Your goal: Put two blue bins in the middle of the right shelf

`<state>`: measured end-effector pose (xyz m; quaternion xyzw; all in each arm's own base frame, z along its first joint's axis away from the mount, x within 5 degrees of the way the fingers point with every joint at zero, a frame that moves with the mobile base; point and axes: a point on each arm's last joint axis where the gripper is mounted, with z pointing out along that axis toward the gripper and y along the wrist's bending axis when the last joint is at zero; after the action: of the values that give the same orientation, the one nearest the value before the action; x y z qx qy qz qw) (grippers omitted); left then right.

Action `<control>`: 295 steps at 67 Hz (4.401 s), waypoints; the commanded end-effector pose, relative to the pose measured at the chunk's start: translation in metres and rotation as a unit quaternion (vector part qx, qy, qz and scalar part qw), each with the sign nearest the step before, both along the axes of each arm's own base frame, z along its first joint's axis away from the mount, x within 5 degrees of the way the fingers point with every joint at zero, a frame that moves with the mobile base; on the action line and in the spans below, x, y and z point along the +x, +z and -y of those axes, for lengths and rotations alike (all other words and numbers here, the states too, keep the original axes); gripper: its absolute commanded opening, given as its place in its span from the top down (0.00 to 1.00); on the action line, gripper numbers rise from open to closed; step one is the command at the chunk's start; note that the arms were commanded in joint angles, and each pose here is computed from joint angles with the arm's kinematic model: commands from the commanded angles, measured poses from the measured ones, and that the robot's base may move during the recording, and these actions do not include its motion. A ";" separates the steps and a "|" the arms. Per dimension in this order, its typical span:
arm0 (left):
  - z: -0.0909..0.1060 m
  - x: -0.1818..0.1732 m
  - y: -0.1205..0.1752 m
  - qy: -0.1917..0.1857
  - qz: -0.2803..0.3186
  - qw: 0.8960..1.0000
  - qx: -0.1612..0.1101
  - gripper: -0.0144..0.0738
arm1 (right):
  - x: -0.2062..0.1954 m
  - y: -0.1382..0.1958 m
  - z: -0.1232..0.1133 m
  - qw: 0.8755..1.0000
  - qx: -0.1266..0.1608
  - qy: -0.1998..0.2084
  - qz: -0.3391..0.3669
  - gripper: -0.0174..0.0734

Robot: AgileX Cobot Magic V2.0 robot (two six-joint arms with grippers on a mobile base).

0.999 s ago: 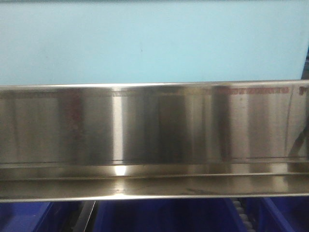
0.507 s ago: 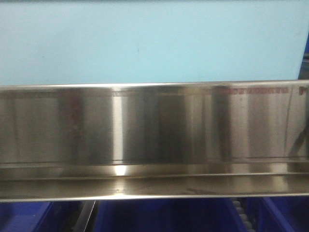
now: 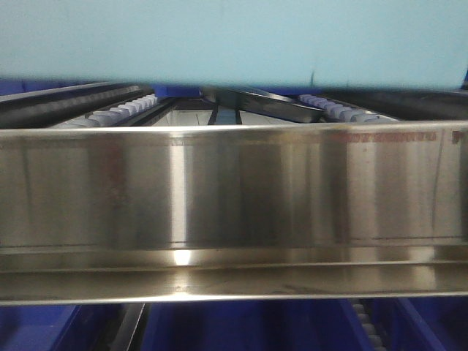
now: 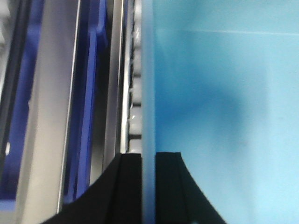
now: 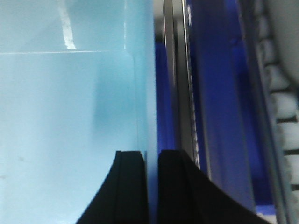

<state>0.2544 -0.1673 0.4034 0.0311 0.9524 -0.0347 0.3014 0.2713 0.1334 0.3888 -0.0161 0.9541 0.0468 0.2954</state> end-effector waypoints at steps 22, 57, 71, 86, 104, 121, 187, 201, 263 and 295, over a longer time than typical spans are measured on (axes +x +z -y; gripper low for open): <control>-0.016 -0.026 0.058 0.001 0.120 0.992 -0.034 0.96 | -0.027 0.067 0.005 0.991 -0.014 -0.011 0.135 0.99; -0.022 -0.031 0.086 -0.004 0.159 0.986 -0.051 0.96 | -0.034 0.095 0.010 0.986 -0.006 -0.004 0.164 0.99; -0.027 -0.027 0.086 0.016 0.157 0.986 -0.057 0.96 | -0.046 0.100 0.006 0.985 -0.007 0.020 0.170 0.99; -0.032 -0.024 0.086 0.027 0.154 0.986 -0.064 0.96 | -0.046 0.102 0.003 0.983 -0.003 0.029 0.183 0.99; -0.031 -0.024 0.086 0.027 0.153 0.986 -0.065 0.96 | -0.046 0.102 0.003 0.983 -0.004 0.028 0.182 0.99; -0.032 -0.024 0.085 0.027 0.153 0.986 -0.065 0.96 | -0.046 0.102 0.003 0.983 -0.004 0.028 0.182 0.99; -0.030 -0.021 0.089 0.022 0.174 0.982 -0.070 0.96 | -0.039 0.120 -0.009 0.955 0.051 0.065 0.286 0.99; -0.030 -0.021 0.088 0.022 0.174 0.982 -0.069 0.96 | -0.038 0.125 -0.011 0.946 0.064 0.074 0.309 0.99; -0.030 -0.021 0.088 0.022 0.174 0.982 -0.069 0.96 | -0.036 0.138 -0.018 0.917 0.100 0.098 0.374 0.99; -0.030 -0.021 0.088 0.022 0.174 0.982 -0.069 0.96 | -0.036 0.136 -0.017 0.921 0.095 0.095 0.366 0.99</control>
<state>0.2348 -0.1355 0.4856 -0.0146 0.8904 -0.0721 0.4493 0.2414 0.1497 0.5123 -0.0905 0.7927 0.1229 0.5902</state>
